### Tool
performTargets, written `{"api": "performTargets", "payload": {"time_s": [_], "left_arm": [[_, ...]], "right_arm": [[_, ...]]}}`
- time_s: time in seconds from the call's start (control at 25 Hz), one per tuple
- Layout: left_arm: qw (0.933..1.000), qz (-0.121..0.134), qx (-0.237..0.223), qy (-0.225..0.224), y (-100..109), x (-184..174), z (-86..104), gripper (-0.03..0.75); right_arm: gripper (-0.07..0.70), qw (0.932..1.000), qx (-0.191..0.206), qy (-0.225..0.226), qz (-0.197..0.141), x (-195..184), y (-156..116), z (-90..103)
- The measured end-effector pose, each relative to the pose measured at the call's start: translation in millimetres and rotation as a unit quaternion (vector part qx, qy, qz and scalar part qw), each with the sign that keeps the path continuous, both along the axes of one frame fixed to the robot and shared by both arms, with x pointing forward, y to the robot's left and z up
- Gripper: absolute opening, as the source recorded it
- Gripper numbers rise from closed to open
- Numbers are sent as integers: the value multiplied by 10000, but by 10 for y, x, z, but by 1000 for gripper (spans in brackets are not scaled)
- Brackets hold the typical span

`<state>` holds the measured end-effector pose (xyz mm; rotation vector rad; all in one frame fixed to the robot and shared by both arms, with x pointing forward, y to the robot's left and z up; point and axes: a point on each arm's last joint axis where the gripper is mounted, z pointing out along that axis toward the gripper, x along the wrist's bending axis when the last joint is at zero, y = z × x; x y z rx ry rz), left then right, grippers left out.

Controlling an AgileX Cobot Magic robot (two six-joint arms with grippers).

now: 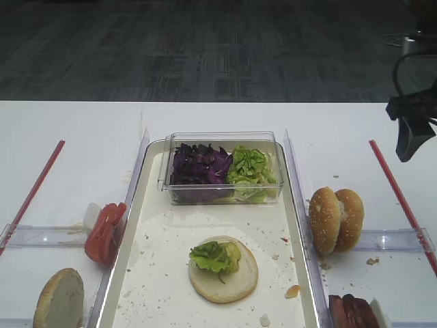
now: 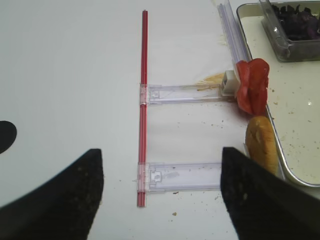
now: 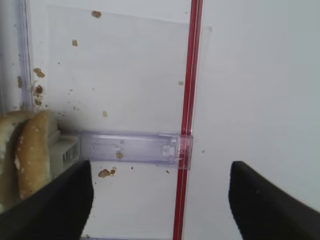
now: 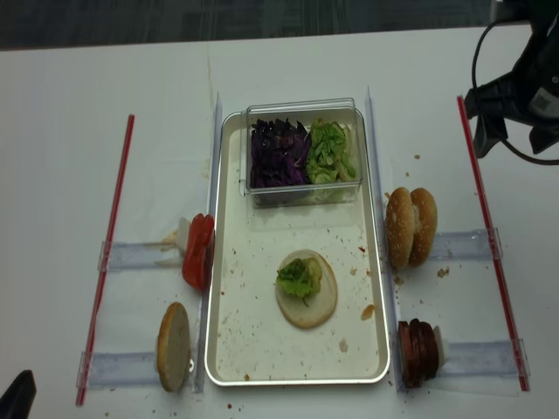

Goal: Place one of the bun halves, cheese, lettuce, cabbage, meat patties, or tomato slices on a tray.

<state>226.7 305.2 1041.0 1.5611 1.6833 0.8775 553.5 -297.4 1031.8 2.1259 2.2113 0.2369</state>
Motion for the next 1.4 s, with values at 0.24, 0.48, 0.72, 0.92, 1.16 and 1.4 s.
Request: {"api": "performTargets", "payload": {"time_s": [0.24,0.48,0.72,0.92,1.16,1.4], "left_arm": [[10000,0,0,0,0,0,0,491],[10000,0,0,0,0,0,0,491],[10000,0,0,0,0,0,0,491],[10000,0,0,0,0,0,0,491],[10000,0,0,0,0,0,0,491],[10000,0,0,0,0,0,0,491]], "right_arm": [[591,9983,0,588,-2,-228,-4,-253],[591,9967,8,807,-11,-570,2,-370],[591,9985,6,547,0,-967,10,-240],[591,9998,9,170,-51,-1304,17,-94],[590,9997,-15,-243,-78,-1668,19,-23],[590,9987,-93,-491,-67,-1933,11,-102]]}}
